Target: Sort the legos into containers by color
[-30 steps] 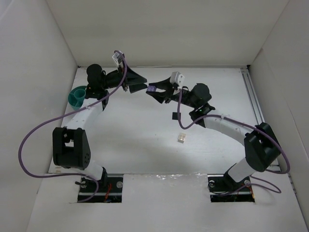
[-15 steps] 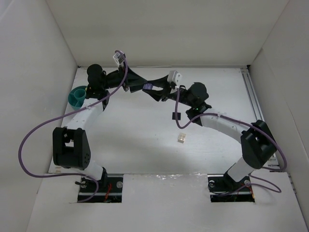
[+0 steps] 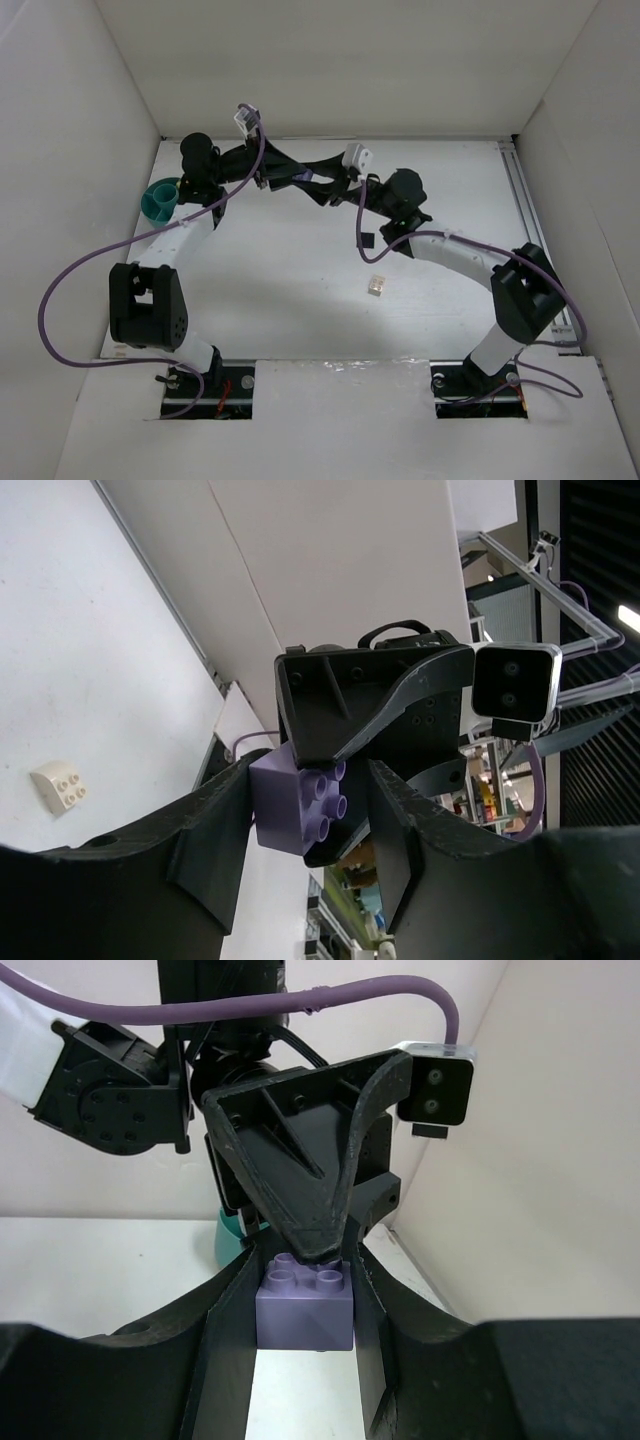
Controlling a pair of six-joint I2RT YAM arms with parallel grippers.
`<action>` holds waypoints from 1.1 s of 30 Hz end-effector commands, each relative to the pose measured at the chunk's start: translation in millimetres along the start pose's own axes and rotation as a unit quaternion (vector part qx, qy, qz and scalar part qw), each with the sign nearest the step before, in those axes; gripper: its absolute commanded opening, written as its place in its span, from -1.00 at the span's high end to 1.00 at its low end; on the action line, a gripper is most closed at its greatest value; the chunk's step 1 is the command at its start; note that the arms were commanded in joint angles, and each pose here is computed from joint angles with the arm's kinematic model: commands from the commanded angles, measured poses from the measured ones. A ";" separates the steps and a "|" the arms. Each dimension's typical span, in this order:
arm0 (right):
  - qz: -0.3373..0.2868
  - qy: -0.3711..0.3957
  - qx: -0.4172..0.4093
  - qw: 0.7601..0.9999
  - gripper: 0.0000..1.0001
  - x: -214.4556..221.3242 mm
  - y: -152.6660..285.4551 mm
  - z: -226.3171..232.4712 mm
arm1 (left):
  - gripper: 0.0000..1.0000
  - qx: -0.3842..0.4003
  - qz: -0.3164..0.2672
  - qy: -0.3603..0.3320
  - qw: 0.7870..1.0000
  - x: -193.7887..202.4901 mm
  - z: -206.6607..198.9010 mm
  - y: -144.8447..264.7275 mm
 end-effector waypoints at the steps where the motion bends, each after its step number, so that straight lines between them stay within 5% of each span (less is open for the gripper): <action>1: -0.039 0.035 0.020 0.998 0.91 -17.5 -9.4 -14.1 | 0.10 0.018 0.013 -0.048 0.999 6.7 -20.2 1.2; 11: -0.044 0.038 0.021 0.998 0.84 -23.0 -9.2 -15.0 | 0.57 0.015 0.013 -0.047 0.999 8.8 -18.4 2.0; 12: -0.045 0.038 0.015 0.998 0.76 -26.4 -8.5 -14.3 | 0.69 0.015 0.013 -0.053 0.998 8.7 -17.9 2.0; 13: -0.038 0.037 0.018 0.998 0.38 -25.1 -4.4 -16.0 | 0.75 0.013 0.003 -0.059 0.998 7.5 -20.2 5.4; 16: -0.002 0.014 -0.004 1.000 -0.24 -15.1 5.6 -9.9 | 0.94 0.002 -0.025 -0.101 0.995 0.4 -27.8 15.5; 26: 0.090 -0.046 -0.027 0.995 -0.41 3.0 55.7 28.2 | 1.00 -0.109 -0.161 -0.143 0.970 -20.8 -21.5 95.1; 33: 0.141 -0.076 -0.026 0.987 -0.41 12.8 66.4 28.0 | 1.00 -0.300 -0.249 -0.168 0.905 -18.0 -17.3 180.0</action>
Point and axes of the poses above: each gripper's point midway between its finger pads, its own y axis back along the fingers, its own z axis along the line the jaws close on, x = y × z, the point moved 10 cm from there along y, back along the fingers, and after that the axes turned 7 degrees about y, right-handed, at the moved point
